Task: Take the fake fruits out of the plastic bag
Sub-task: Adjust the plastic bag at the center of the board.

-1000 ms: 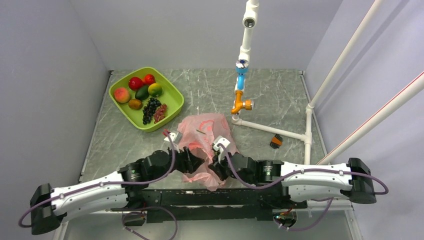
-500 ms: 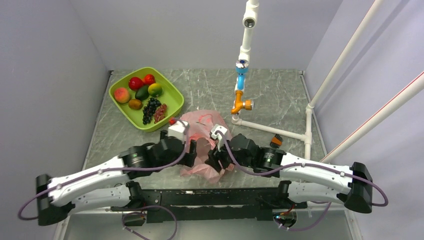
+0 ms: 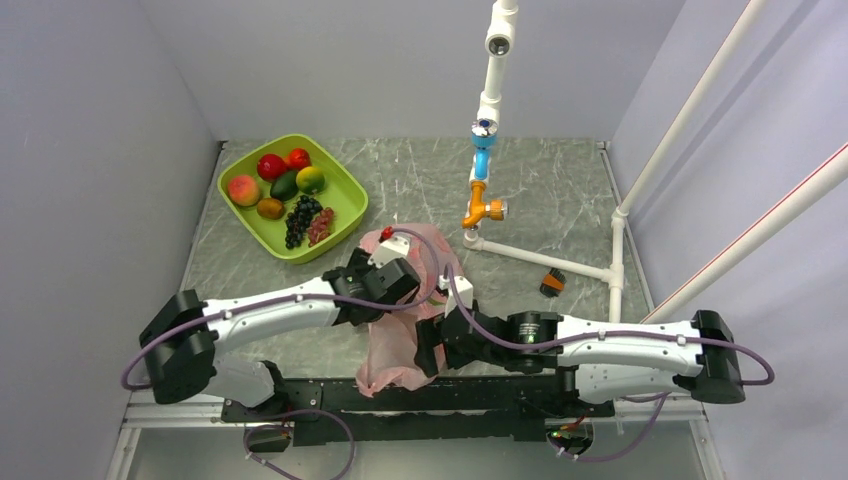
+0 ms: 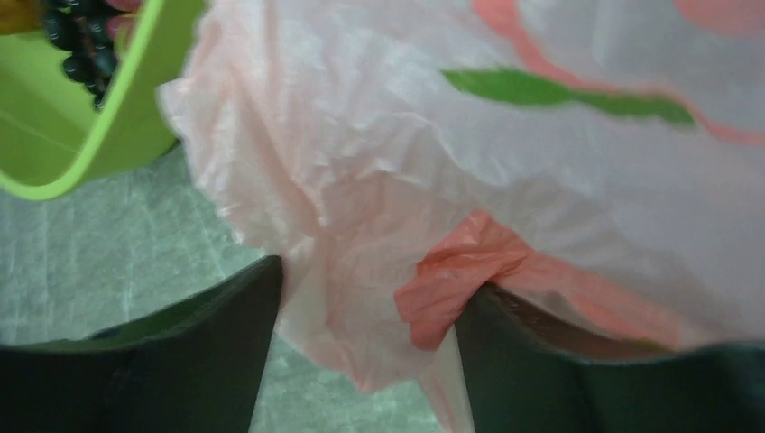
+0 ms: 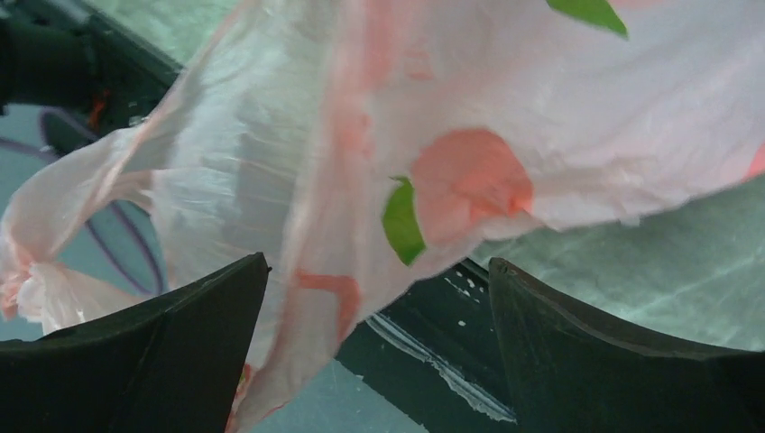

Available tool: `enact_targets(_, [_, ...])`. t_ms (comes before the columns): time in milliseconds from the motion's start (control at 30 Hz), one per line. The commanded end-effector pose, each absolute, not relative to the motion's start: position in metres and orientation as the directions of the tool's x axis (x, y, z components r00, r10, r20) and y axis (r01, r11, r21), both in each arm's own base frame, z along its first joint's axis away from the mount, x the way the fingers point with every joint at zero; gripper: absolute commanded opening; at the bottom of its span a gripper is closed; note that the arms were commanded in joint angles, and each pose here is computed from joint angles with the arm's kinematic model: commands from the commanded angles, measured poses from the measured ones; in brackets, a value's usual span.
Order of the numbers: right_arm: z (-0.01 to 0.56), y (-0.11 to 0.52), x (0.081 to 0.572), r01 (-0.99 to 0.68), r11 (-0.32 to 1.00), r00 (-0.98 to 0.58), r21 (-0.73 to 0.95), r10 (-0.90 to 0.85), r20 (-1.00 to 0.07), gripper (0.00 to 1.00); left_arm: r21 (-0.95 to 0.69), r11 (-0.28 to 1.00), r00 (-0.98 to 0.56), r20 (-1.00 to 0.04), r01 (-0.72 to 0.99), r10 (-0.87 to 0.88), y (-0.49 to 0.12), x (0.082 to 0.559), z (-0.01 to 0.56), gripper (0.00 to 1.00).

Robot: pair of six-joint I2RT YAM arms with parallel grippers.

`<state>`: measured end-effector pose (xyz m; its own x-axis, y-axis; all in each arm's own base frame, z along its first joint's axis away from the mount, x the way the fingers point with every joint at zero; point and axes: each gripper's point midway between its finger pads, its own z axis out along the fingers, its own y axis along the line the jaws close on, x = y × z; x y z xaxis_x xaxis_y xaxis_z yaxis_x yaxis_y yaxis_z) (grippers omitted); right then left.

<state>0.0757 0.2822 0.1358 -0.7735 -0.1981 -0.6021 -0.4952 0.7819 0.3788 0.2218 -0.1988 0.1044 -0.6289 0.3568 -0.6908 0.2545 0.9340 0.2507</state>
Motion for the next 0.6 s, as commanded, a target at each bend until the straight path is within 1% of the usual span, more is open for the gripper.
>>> enact_targets(0, [0.091, 0.262, 0.08, -0.288, 0.885, -0.827, 0.365, -0.038, -0.56, 0.91, 0.339, 0.936, -0.577, -0.747, 0.096, 0.33, -0.183, 0.249, 0.148, 0.6])
enact_targets(33, [0.082, 0.258, 0.082, -0.263, 0.89, -0.827, 0.372, -0.01, -0.561, 0.83, 0.35, 0.934, -0.571, -0.753, 0.075, 0.328, -0.178, 0.251, 0.156, 0.45])
enact_targets(67, [0.073, 0.25, 0.083, -0.241, 0.899, -0.825, 0.366, 0.009, -0.565, 0.75, 0.343, 0.938, -0.566, -0.763, 0.056, 0.313, -0.174, 0.253, 0.165, 0.26])
enact_targets(100, [0.066, 0.242, 0.087, -0.214, 0.907, -0.818, 0.363, 0.037, -0.574, 0.68, 0.339, 0.94, -0.562, -0.769, 0.042, 0.303, -0.169, 0.252, 0.172, 0.12])
enact_targets(133, [0.062, 0.234, 0.091, -0.2, 0.914, -0.804, 0.354, 0.054, -0.592, 0.63, 0.327, 0.945, -0.559, -0.778, 0.032, 0.288, -0.163, 0.25, 0.18, 0.08])
enact_targets(200, [0.065, 0.218, 0.105, -0.164, 0.931, -0.757, 0.326, 0.093, -0.647, 0.6, 0.281, 0.959, -0.554, -0.795, 0.025, 0.247, -0.154, 0.244, 0.193, 0.05])
enact_targets(267, [0.074, 0.204, 0.12, -0.134, 0.946, -0.701, 0.297, 0.121, -0.703, 0.53, 0.208, 0.977, -0.552, -0.811, 0.037, 0.194, -0.146, 0.234, 0.203, 0.01])
enact_targets(300, [0.079, 0.197, 0.127, -0.105, 0.952, -0.678, 0.287, 0.143, -0.721, 0.52, 0.155, 0.986, -0.549, -0.82, 0.062, 0.163, -0.146, 0.229, 0.207, 0.0])
enact_targets(367, [0.085, 0.185, 0.139, -0.064, 0.96, -0.641, 0.272, 0.169, -0.749, 0.42, 0.015, 0.994, -0.54, -0.838, 0.111, 0.073, -0.148, 0.217, 0.214, 0.0])
enact_targets(433, [0.089, 0.171, 0.144, -0.024, 0.964, -0.613, 0.264, 0.195, -0.765, 0.37, -0.105, 0.98, -0.539, -0.843, 0.167, 0.001, -0.153, 0.205, 0.216, 0.0])
enact_targets(500, [0.092, 0.166, 0.146, -0.03, 0.966, -0.598, 0.257, 0.189, -0.779, 0.39, -0.208, 0.955, -0.545, -0.836, 0.213, -0.06, -0.159, 0.193, 0.216, 0.0])
enact_targets(567, [0.096, 0.184, 0.144, -0.135, 0.956, -0.61, 0.261, 0.127, -0.782, 0.51, -0.295, 0.911, -0.563, -0.822, 0.289, -0.088, -0.172, 0.18, 0.213, 0.0])
